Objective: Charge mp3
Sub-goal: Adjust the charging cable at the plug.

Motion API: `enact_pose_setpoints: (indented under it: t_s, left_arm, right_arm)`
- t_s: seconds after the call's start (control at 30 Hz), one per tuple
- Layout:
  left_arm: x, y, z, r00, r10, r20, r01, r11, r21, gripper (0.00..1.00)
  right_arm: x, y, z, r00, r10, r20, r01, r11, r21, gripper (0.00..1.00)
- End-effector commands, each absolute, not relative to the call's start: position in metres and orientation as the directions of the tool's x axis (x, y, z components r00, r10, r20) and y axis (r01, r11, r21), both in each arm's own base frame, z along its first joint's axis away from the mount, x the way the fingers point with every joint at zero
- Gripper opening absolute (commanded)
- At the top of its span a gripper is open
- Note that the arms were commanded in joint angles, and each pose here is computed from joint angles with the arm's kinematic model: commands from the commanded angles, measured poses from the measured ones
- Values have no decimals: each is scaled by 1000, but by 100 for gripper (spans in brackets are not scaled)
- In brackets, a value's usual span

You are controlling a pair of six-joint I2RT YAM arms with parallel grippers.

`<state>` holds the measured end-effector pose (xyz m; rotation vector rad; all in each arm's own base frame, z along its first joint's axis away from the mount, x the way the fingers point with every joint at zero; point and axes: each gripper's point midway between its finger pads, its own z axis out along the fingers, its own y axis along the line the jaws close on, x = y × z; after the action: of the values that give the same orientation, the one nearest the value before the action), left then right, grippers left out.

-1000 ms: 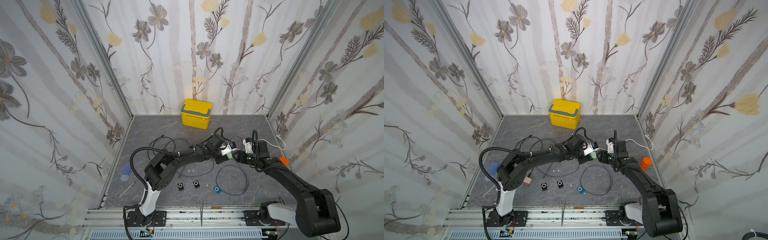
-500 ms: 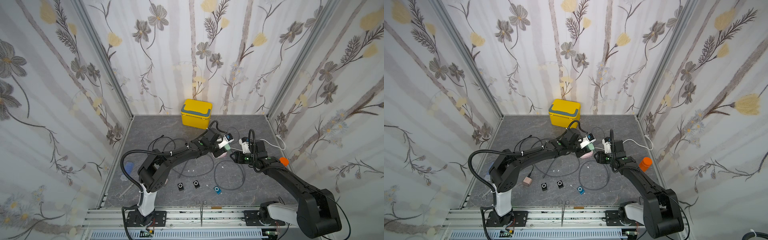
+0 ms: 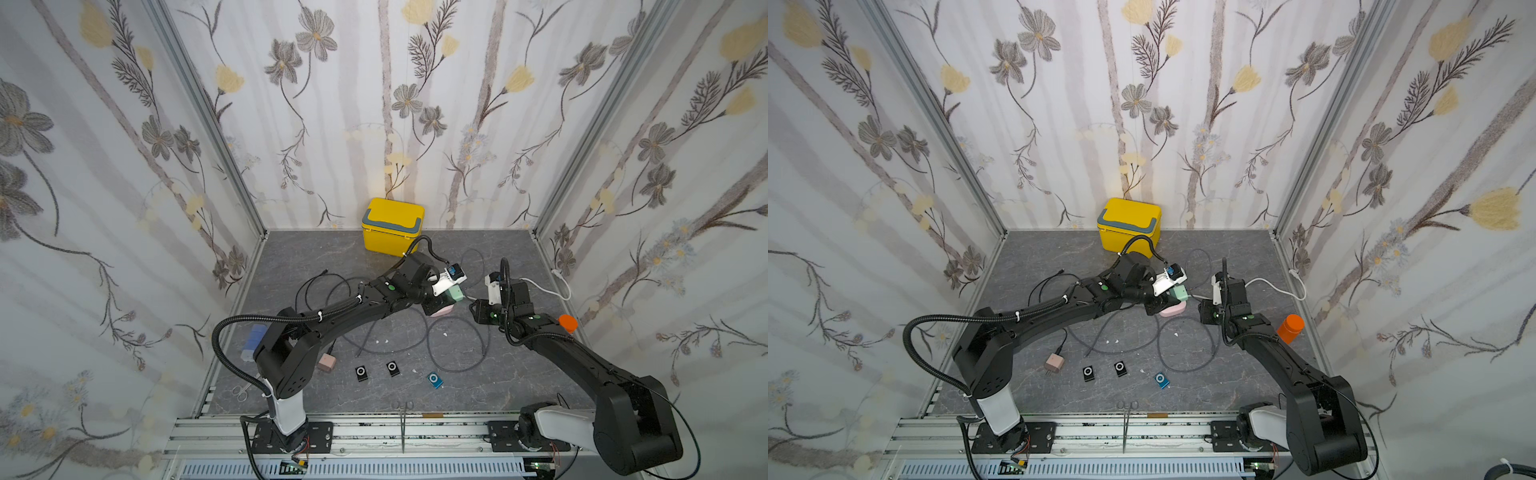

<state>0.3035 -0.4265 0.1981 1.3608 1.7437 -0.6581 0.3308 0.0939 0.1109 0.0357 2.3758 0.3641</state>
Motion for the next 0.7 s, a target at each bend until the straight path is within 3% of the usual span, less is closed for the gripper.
enact_pose_setpoints:
  t_s: [0.0,0.13,0.4,0.53,0.67]
  left_arm:
    - [311,-416,200,-98,545,-833,931,345,116,16]
    - [324,-404,199,-136,532,-836,888,440,136,16]
    - [344,-395,197,-188,515,-837,812,560,162,16]
    - [341,-394,196,-144,560,-816,815,534,223,15]
    - [342,-394,197,-100,586,-804,817,510,270,15]
  right_arm:
    - [343,68,130,-646,191,-739,44,976,214,37]
    - [340,53,157,-552,237,-800,97,970,221,25]
    - [326,28,189,-444,291,-847,136,957,257,26]
    - [326,70,192,-552,250,-796,-68,937,342,34]
    - [307,131,201,-647,216,-731,-335,781,527,46]
